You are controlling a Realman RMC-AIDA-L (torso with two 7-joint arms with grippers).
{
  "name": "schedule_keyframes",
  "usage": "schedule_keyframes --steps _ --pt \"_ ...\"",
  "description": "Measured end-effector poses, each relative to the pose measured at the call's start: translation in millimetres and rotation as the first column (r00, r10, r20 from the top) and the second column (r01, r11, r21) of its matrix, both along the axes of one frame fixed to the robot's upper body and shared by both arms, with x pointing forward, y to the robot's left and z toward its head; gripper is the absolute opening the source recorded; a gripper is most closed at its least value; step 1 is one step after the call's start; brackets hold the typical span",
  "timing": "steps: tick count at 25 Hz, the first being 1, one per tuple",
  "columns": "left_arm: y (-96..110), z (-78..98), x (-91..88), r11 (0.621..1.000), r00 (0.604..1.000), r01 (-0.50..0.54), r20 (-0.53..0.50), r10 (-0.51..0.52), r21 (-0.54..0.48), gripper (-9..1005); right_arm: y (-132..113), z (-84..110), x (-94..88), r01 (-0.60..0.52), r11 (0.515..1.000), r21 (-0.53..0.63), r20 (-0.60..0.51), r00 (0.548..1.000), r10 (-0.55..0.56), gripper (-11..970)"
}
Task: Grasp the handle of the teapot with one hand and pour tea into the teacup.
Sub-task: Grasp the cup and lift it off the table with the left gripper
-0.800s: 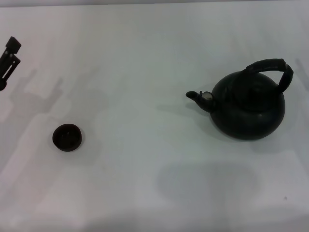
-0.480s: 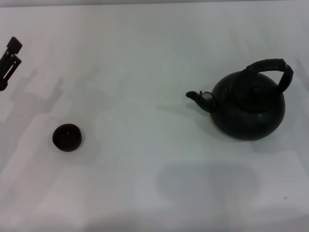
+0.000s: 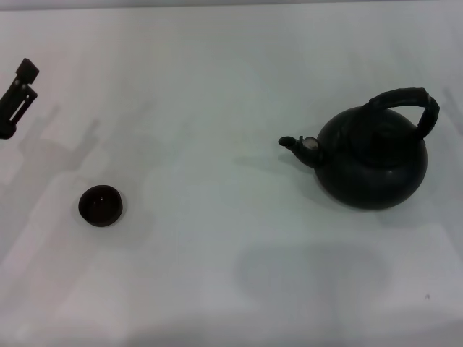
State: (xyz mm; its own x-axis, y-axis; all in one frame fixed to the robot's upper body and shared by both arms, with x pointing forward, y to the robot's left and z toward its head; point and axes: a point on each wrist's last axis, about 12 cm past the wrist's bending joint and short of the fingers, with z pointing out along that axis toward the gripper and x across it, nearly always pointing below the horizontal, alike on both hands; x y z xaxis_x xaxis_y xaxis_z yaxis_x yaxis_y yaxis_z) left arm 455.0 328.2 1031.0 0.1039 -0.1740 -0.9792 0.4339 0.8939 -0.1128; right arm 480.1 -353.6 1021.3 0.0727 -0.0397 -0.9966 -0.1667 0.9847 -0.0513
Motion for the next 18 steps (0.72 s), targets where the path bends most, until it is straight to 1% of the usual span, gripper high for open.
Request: schedule_keyframes --steps 10,18 --pt "-1.1 -1.0 -0.1 1.000 1.000 0.008 -0.010 -0.008 -0.001 772 0.5 -0.3 2.3 0.001 1.000 -0.002 -0.007 1.000 -0.001 875" --pt "1.8 1.0 2.2 0.999 0.999 0.024 -0.033 -0.025 -0.047 769 0.5 -0.4 2.8 0.001 1.000 -0.002 -0.009 1.000 -0.001 875"
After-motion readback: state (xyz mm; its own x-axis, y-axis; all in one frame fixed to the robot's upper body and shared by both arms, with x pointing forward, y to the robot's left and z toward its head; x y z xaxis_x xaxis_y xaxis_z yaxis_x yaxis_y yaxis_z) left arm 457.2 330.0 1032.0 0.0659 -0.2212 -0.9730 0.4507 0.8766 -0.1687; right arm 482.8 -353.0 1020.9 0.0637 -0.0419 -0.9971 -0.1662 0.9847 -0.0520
